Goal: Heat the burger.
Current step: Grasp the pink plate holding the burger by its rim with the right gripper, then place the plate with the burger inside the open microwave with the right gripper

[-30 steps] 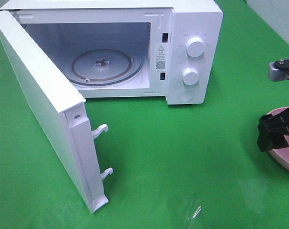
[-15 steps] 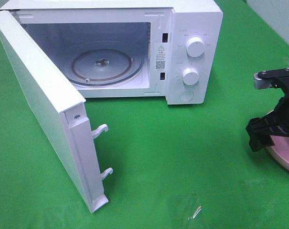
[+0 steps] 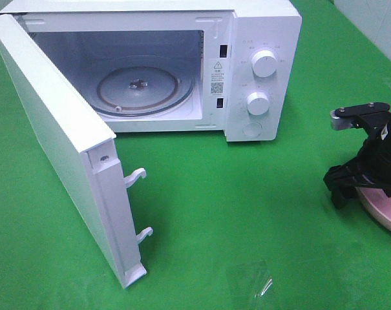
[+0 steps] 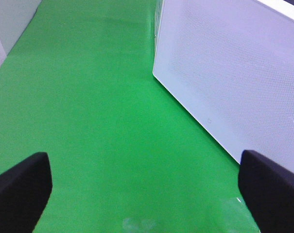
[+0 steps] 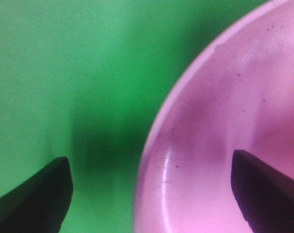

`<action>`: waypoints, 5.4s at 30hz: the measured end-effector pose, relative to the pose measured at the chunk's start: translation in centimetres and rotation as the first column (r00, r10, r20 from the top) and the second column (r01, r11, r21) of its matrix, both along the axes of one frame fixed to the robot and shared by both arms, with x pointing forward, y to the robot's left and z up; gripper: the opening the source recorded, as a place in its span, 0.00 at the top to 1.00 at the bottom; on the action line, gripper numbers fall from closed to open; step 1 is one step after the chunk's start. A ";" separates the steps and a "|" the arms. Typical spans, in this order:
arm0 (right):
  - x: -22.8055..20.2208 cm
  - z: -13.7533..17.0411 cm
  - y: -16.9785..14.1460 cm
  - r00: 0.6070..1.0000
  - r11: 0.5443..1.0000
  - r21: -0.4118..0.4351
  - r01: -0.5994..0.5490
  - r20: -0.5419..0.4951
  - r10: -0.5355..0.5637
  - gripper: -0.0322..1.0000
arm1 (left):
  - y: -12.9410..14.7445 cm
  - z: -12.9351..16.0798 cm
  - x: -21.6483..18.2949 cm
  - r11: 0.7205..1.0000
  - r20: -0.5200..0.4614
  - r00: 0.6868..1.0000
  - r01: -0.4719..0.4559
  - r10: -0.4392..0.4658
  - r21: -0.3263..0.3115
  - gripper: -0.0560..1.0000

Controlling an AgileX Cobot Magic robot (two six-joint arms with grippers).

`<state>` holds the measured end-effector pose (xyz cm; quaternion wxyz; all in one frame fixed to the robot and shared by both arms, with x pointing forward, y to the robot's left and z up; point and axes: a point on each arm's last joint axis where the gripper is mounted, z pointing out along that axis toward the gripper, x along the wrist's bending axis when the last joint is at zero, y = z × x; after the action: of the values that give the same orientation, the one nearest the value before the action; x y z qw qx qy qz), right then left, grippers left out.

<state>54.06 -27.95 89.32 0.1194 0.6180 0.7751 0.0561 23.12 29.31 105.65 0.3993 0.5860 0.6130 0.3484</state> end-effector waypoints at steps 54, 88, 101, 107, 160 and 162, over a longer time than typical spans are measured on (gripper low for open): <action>0.1 -1.0 1.2 1.000 0.992 -0.127 0.012 -0.021 -0.015 0.94 | 0.0 0.0 0.0 1.000 0.000 1.000 0.000 0.000 0.000 0.02; -2.7 3.3 4.4 1.000 0.962 -0.273 -0.005 -0.010 0.002 0.95 | 0.0 0.0 0.0 1.000 0.000 1.000 0.000 0.000 0.000 0.02; -6.4 4.5 5.2 0.997 0.954 -0.289 -0.074 -0.015 0.073 0.95 | 0.0 0.0 0.0 1.000 0.000 1.000 0.000 0.000 0.000 0.02; -7.7 4.8 4.9 0.996 0.956 -0.280 -0.082 -0.003 0.085 0.95 | 0.0 0.0 0.0 1.000 0.000 1.000 0.000 0.000 0.000 0.02; -15.5 6.1 10.7 0.857 0.815 -0.309 -0.490 -0.001 0.515 0.93 | 0.0 0.0 0.0 1.000 0.000 1.000 0.000 0.000 0.000 0.02; -15.8 6.2 10.6 0.848 0.808 -0.310 -0.502 0.006 0.529 0.93 | 0.0 0.0 0.0 1.000 0.000 1.000 0.000 0.000 0.000 0.02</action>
<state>38.27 -17.32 95.57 0.2266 0.3560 0.9066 -0.0020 23.12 29.31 105.65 0.3993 0.5860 0.6130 0.3484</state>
